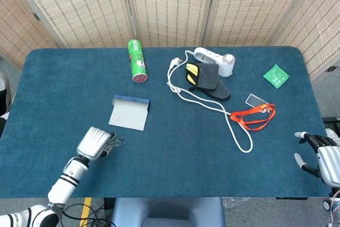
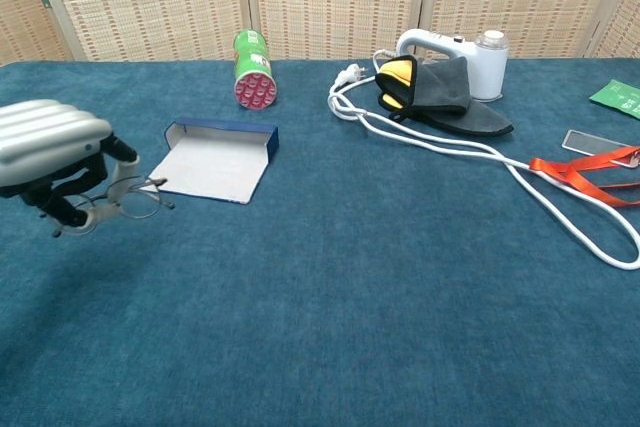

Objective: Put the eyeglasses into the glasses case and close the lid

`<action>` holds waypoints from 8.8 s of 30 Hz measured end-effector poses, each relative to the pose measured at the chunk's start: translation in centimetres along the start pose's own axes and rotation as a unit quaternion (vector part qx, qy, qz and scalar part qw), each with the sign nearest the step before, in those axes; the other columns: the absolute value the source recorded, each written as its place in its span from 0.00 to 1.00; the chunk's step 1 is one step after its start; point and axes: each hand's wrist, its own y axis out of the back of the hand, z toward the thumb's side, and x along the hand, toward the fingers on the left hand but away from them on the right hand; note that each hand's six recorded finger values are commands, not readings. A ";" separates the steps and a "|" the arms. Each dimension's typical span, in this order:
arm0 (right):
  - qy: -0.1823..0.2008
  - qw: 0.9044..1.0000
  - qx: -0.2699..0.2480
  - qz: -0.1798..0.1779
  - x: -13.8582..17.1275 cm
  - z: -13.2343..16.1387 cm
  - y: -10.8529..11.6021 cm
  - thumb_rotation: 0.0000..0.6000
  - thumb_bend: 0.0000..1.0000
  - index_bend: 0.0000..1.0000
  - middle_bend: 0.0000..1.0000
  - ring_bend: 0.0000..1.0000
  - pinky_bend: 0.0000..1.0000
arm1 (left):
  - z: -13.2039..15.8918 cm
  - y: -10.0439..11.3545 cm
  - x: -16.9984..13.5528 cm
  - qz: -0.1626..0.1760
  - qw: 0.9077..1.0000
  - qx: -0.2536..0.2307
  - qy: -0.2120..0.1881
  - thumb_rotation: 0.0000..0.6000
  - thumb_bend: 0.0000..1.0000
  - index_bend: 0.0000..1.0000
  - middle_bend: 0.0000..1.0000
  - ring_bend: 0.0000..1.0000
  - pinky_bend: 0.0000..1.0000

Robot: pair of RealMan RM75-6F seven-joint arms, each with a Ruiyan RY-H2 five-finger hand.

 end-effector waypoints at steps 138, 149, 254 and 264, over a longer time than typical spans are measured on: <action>-0.028 1.000 0.003 0.002 1.0 -1.7 0.2 1.00 0.32 0.29 0.44 0.39 0.37 | 0.2 -1.1 17.8 0.043 0.993 0.051 0.100 1.00 0.25 0.10 0.88 0.87 0.97; -0.021 1.000 0.002 0.004 0.7 -1.4 0.1 1.00 0.32 0.29 0.44 0.39 0.37 | -1.1 -1.7 17.4 0.043 0.992 0.026 0.118 1.00 0.24 0.10 0.88 0.87 0.97; -0.016 1.000 0.000 -0.003 1.1 -1.4 0.4 1.00 0.32 0.29 0.44 0.41 0.37 | 0.6 -4.3 12.9 0.045 0.996 -0.015 0.072 1.00 0.24 0.31 0.88 0.86 0.97; -0.018 1.000 0.002 -0.003 1.2 -1.4 0.4 1.00 0.32 0.29 0.44 0.41 0.37 | -0.5 -3.9 13.6 0.063 0.993 -0.040 0.090 1.00 0.24 0.46 0.88 0.86 0.97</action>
